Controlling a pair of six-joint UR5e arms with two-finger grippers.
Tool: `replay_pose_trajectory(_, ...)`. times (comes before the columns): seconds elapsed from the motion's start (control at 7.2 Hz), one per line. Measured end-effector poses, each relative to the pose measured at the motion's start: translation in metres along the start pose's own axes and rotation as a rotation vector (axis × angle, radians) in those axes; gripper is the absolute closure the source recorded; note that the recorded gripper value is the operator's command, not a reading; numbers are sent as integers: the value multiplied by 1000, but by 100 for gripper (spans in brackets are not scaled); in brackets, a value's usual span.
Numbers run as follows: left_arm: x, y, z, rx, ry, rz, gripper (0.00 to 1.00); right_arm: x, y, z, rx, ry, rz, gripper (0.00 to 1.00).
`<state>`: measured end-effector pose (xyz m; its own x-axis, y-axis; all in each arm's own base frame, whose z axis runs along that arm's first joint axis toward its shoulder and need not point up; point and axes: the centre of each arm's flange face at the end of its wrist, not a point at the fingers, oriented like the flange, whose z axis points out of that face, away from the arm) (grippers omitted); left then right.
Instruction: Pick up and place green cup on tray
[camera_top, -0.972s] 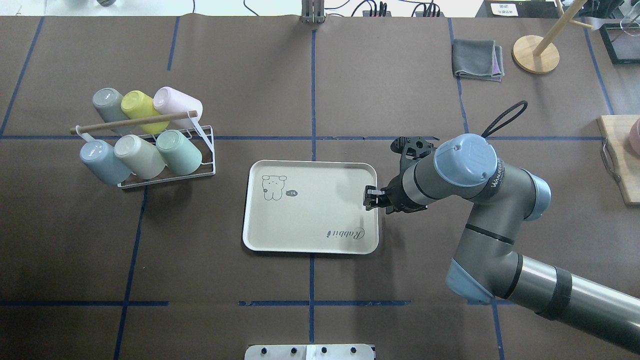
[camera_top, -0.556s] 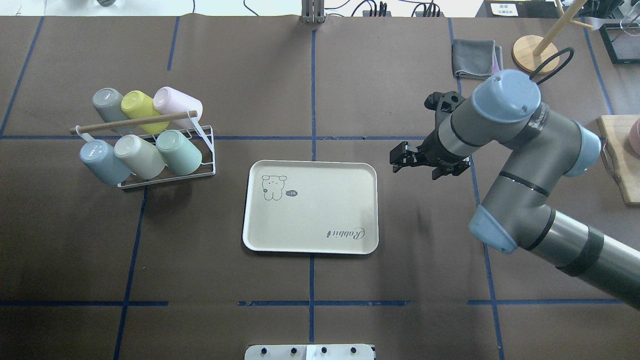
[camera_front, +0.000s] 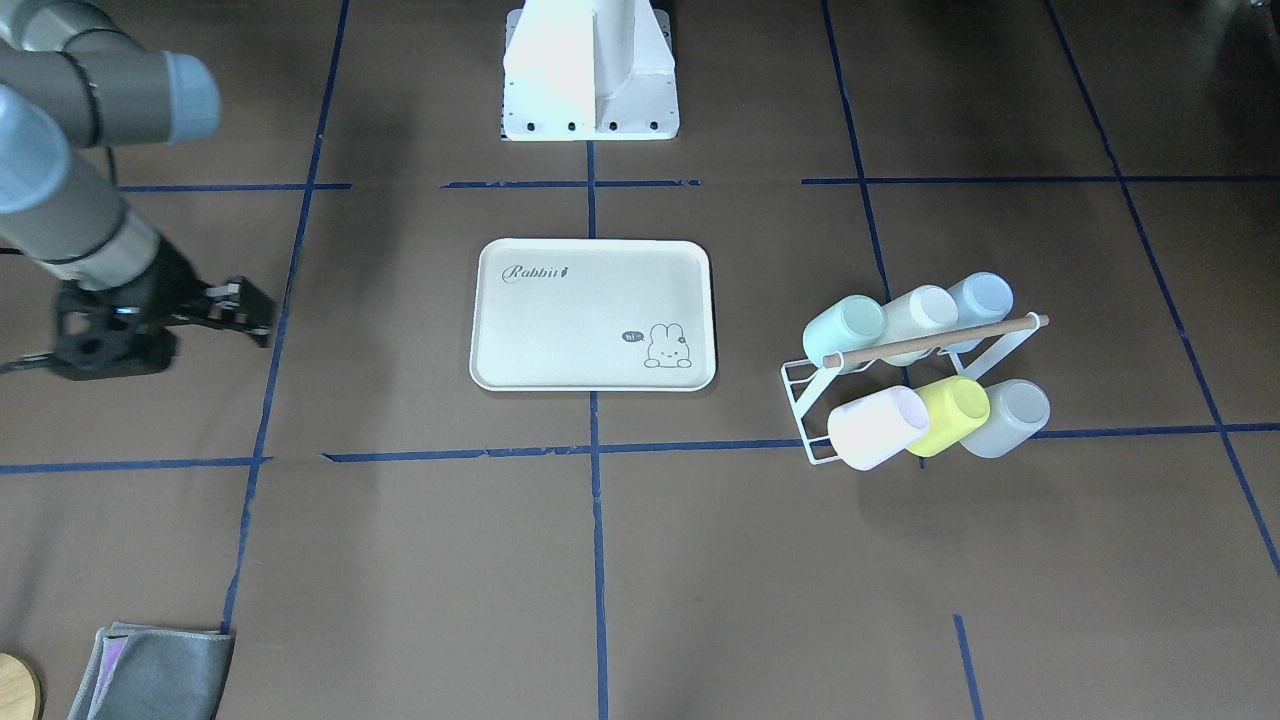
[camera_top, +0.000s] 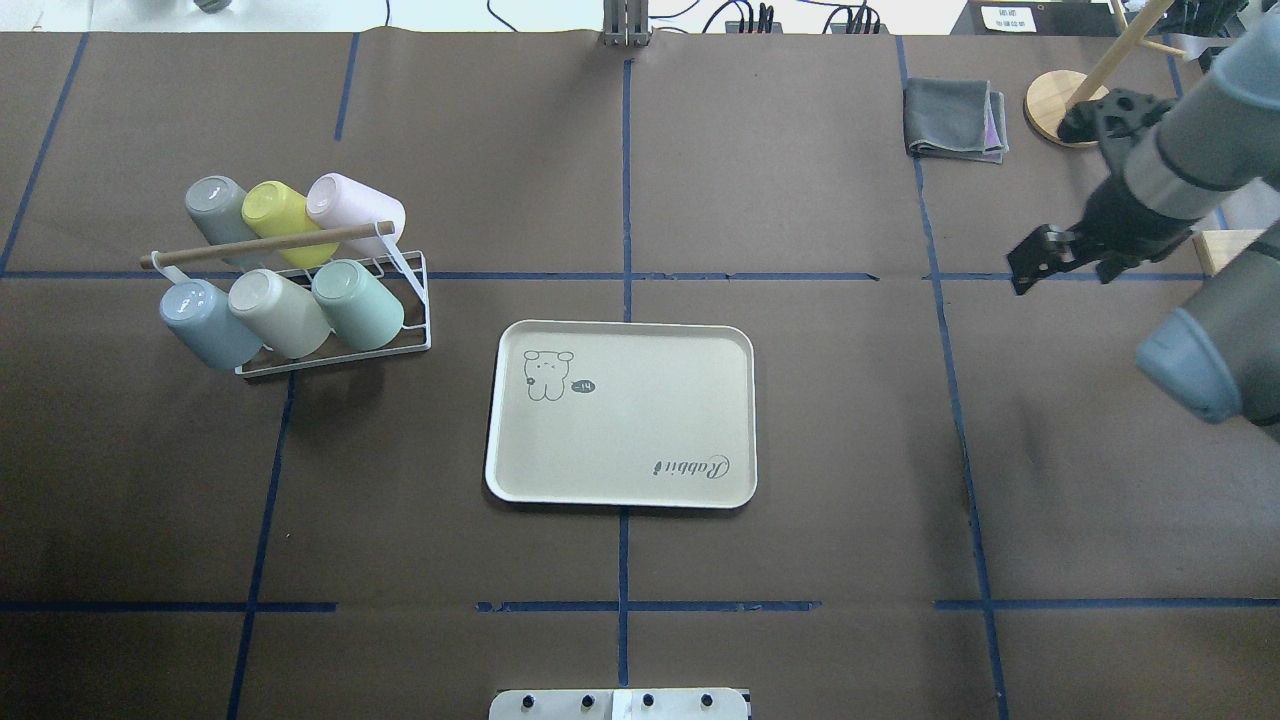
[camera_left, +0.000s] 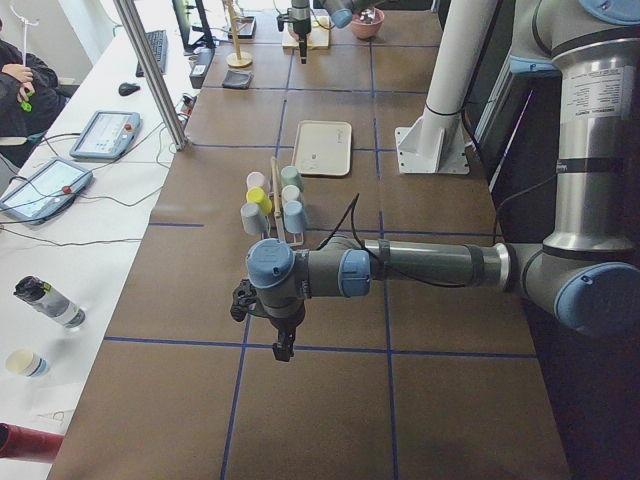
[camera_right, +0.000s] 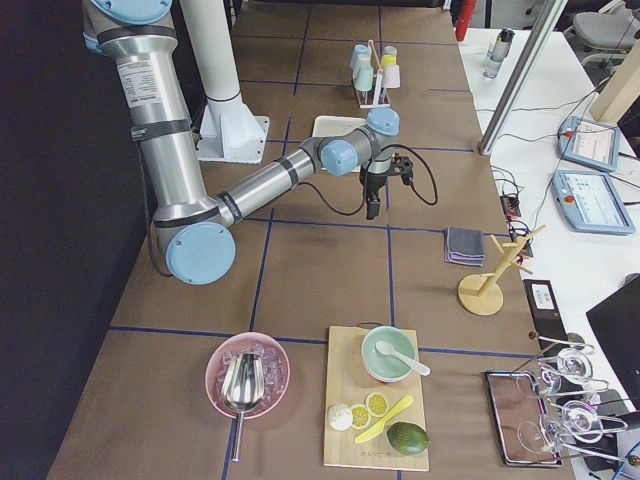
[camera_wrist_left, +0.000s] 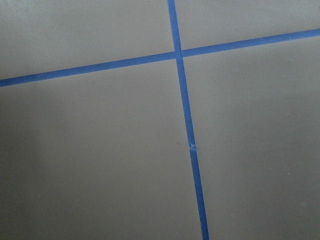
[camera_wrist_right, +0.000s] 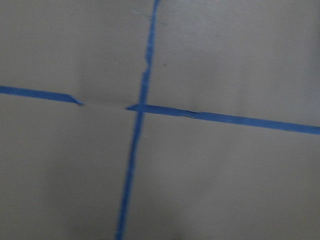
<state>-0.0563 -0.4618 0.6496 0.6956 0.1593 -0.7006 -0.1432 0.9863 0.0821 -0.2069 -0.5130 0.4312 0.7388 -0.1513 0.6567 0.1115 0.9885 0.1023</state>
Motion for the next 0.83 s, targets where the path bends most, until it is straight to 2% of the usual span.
replay_pose_trajectory(0.28, 0, 0, 0, -1, 0, -1, 0, 116, 40, -20, -14, 52, -79, 0)
replay_pose_trajectory(0.56, 0, 1, 0, -1, -1, -1, 0, 213, 94, -38, -17, 23, -64, 0)
replay_pose_trajectory(0.83, 0, 1, 0, -1, -1, -1, 0, 279, 149, -48, -6, 20, -11, 0)
